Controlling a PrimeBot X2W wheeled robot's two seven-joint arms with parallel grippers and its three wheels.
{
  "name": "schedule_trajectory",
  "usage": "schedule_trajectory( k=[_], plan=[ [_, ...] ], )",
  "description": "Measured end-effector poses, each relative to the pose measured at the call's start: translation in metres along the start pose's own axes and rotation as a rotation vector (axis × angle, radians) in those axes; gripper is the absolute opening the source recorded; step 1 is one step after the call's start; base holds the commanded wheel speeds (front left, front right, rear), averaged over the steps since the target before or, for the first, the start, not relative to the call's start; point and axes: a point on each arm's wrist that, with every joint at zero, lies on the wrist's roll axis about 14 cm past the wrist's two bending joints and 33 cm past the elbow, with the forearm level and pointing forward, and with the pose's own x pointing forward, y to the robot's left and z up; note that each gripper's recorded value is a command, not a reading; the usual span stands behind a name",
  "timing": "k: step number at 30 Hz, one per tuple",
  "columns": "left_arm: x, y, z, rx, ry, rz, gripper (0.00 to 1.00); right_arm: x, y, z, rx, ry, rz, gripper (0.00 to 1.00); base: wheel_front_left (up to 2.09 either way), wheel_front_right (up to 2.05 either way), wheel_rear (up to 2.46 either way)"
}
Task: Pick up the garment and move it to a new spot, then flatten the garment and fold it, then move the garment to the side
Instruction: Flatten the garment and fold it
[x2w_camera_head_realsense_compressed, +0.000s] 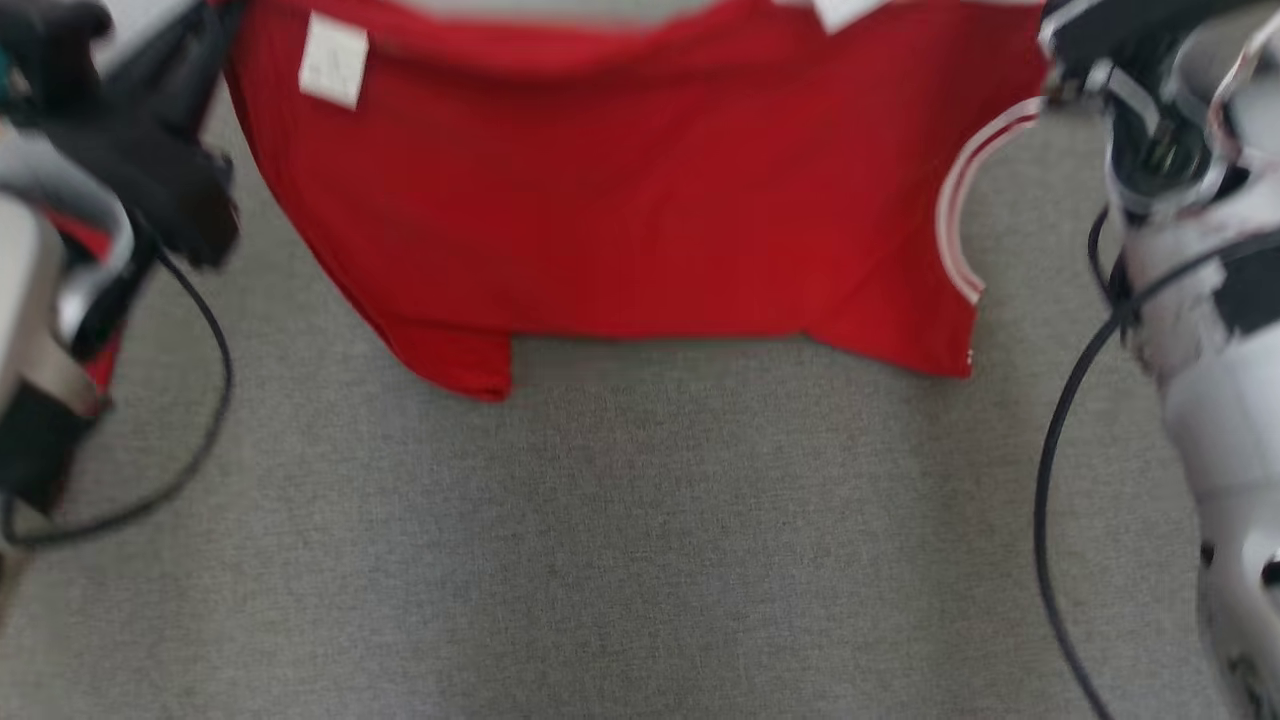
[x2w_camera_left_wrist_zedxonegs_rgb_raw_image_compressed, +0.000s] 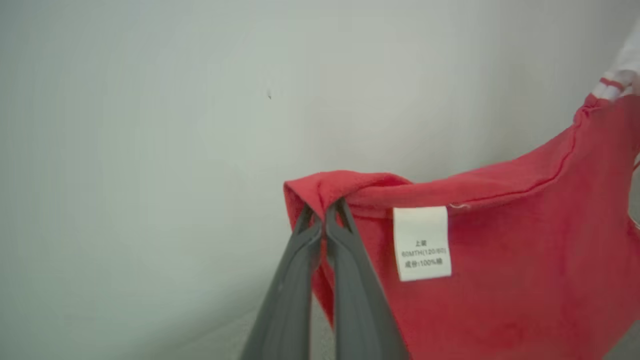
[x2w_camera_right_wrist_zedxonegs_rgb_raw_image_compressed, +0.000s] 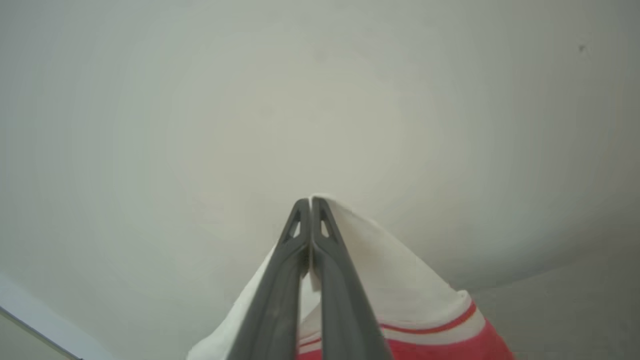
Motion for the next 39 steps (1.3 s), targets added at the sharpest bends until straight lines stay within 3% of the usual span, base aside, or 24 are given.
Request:
schedule_trajectory(
  k=[4,10,15,20,27,39],
  plan=[
    [0.029,0.023,0.012,-0.041,-0.031,0.031,0.0,0.033,-0.006,0.025,0.059,-0.065,-0.022,0.0,0.0,0.0,0.0],
    [0.068,0.037,0.053,-0.034,-0.108,0.037,0.0,0.065,-0.004,0.069,0.036,-0.14,-0.03,0.0,0.0,0.0,0.0],
    [0.089,0.03,0.103,-0.037,-0.208,0.014,0.0,0.076,0.008,0.124,-0.086,-0.237,-0.024,0.0,0.0,0.0,0.0],
    [0.095,0.039,0.126,-0.007,-0.259,0.037,0.0,0.086,0.027,0.155,-0.214,-0.293,0.002,0.0,0.0,0.0,0.0],
    [0.104,0.057,0.096,-0.06,-0.237,0.082,0.0,0.103,0.02,0.137,-0.23,-0.256,0.001,0.0,0.0,0.0,0.0],
    [0.107,0.059,-0.027,-0.172,-0.138,0.105,0.0,0.116,-0.008,0.017,-0.107,-0.1,0.069,0.0,0.0,0.0,0.0]
  ],
)
